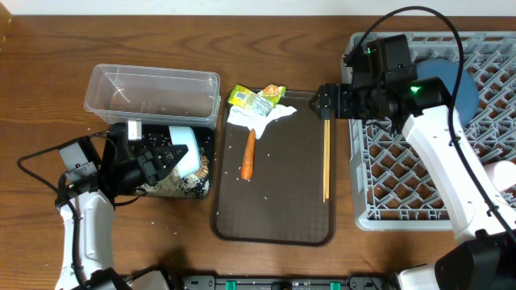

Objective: Sort waste into correct bins and load items into the dishwasher rack
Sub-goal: 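Tip the light-blue bowl over the black tray to dump rice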

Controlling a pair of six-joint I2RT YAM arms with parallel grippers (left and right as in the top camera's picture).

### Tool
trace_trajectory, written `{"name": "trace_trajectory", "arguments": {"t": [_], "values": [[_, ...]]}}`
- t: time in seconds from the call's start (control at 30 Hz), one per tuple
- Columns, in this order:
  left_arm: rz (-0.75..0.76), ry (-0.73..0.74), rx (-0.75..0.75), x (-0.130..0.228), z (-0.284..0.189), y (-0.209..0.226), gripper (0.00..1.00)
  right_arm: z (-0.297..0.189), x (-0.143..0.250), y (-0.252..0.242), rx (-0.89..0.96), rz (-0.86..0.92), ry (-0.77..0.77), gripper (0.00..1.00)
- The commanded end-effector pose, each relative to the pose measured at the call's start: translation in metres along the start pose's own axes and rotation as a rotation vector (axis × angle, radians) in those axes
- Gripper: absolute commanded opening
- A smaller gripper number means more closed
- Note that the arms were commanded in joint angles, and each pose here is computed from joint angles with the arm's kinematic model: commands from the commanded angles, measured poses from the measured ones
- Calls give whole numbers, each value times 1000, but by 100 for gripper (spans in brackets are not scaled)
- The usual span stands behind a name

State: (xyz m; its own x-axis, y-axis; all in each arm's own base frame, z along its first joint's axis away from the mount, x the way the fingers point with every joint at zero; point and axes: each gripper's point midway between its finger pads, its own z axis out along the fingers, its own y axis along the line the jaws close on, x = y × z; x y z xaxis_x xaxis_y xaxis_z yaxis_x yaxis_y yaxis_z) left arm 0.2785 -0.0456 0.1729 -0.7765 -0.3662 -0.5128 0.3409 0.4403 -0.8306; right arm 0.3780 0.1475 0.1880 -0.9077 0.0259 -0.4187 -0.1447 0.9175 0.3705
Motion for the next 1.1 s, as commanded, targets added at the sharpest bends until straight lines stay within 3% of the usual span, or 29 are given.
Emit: {"name": "trace_trajectory", "arguments": {"t": [0.0,0.07,0.17,0.2,0.27,0.3,0.43,0.53,0.67,0.73,0.83,0.97,1.07], "values": [[35,-18,68,-1,-2,-10,6,0,0,2,0,7,-1,99],[49,-26,111,-3,-3,-17,6,0,1,2,1,8,3,99],[-60,-2,-55,3,-2,11,6,0,0,2,1,8,2,99],[-74,-6,-19,2,-2,5,6,0,0,2,0,8,2,99],[52,-33,171,-3,-4,-27,6,0,1,2,2,9,7,99],[62,-35,177,-3,-5,-29,6,0,2,1,2,9,7,99],[57,-31,141,-2,-4,-22,6,0,1,2,2,9,6,99],[-107,3,-81,6,-3,16,6,0,2,1,3,10,10,99],[-19,-4,10,5,-2,1,6,0,2,1,3,10,10,99],[-52,4,-45,7,-2,10,6,0,2,1,3,10,10,99],[4,-10,51,4,-2,-6,6,0,2,2,2,9,7,99],[-151,12,-145,11,-4,27,6,0,1,2,1,8,3,99],[16,-13,74,5,-2,-10,6,0,0,2,0,7,1,99]]}}
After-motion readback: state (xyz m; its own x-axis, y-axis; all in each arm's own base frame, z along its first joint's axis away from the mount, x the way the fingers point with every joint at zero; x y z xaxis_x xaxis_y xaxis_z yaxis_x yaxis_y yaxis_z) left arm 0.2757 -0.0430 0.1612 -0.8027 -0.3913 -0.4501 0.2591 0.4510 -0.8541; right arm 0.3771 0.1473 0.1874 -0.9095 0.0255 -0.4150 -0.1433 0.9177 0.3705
